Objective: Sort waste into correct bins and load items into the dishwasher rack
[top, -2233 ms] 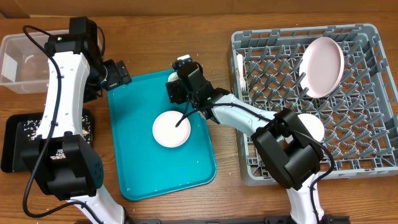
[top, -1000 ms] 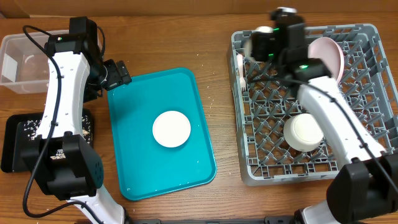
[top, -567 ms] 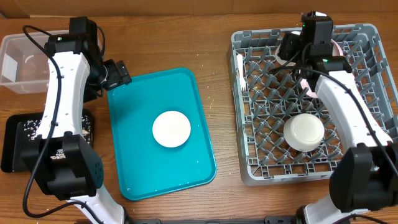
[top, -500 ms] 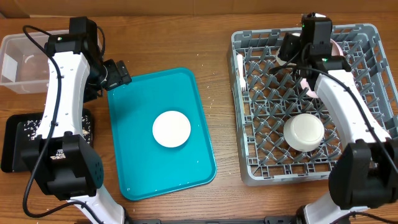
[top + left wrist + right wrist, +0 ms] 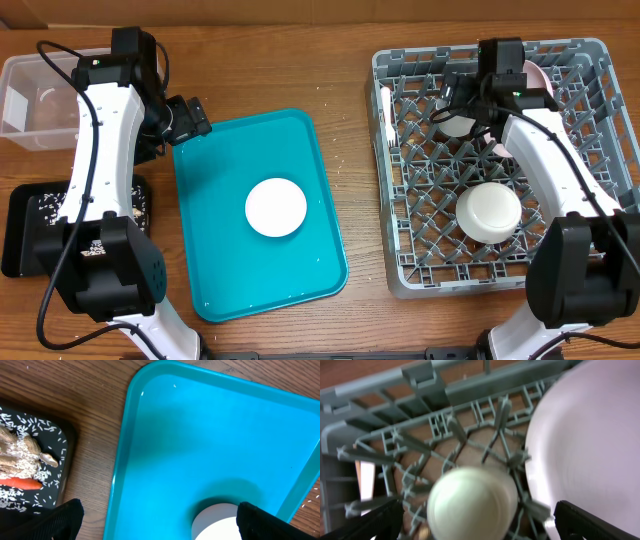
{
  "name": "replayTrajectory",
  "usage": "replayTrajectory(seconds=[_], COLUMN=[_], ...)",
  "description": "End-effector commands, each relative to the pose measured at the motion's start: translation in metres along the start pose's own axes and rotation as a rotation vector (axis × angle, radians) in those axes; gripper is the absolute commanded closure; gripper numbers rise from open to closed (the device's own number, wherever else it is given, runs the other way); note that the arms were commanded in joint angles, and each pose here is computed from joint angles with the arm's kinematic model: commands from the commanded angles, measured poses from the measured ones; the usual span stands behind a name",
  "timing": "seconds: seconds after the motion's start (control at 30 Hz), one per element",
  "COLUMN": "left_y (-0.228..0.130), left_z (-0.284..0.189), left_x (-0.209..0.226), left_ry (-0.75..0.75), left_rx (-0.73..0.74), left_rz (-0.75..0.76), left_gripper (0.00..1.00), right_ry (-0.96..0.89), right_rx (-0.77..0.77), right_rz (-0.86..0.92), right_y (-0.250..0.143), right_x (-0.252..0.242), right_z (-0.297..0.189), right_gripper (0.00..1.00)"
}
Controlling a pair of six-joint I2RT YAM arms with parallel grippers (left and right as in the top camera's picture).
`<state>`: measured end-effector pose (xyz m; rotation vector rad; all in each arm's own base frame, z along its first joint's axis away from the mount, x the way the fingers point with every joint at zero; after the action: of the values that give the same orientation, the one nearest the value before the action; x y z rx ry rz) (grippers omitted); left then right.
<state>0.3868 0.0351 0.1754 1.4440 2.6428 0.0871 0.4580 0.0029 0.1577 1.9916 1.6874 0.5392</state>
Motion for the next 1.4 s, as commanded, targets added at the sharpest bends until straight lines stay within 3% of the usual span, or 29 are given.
replayTrajectory(seconds=[0.0,0.13,0.23,0.3,0.53,0.9,1.1,1.37], left_y=[0.003,0.003,0.003,0.003,0.003,0.003,0.003,0.003], left_z=[-0.012,-0.012,-0.012,-0.012,-0.012,-0.012,-0.012,-0.012], left_x=[-0.002,-0.002,-0.002,-0.002,-0.002,-0.002,-0.002,-0.002], left_ry=[-0.012,-0.012,-0.012,-0.012,-0.012,-0.012,-0.012,-0.012], left_rx=[-0.037,-0.037,-0.037,-0.037,-0.037,-0.037,-0.037,-0.037], left_rz=[-0.011,-0.011,-0.011,-0.011,-0.011,-0.011,-0.011,-0.011], left_gripper=[0.00,0.00,0.00,0.00,0.00,0.00,0.00,0.00], right_ry=[0.179,0.584,0.770,0.802,0.749,0.865,0.804,0.615], right_rx=[-0.128,-0.144,-0.157,-0.143,0.023,0.263,0.368,0.370], right_rz=[0.012,-0.034,-0.091,-0.126,-0.351,-0.689,-0.785,-0.884], right_y=[0.041,0.045,0.040,0.031,-0.044,-0.183,-0.241,-0.274], right_x=[0.020,0.069,0.098,0.115,0.199,0.321,0.346,0.346], right_z=[-0.069,-0.135,-0.171,-0.180,-0.178,-0.177,-0.140,-0.090], right_gripper=[0.00,0.00,0.00,0.00,0.00,0.03,0.04,0.12])
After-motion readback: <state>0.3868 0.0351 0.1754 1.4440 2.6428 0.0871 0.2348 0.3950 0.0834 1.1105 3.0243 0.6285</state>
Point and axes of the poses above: each gripper's point midway between its finger pads, its own z axis out along the fingers, its own x axis along the line the jaws close on, y = z × x, the point moved 3 cm from there along -z, back along the fingers, and after that the axes turned 6 degrees about -z, right-handed, at the moved point
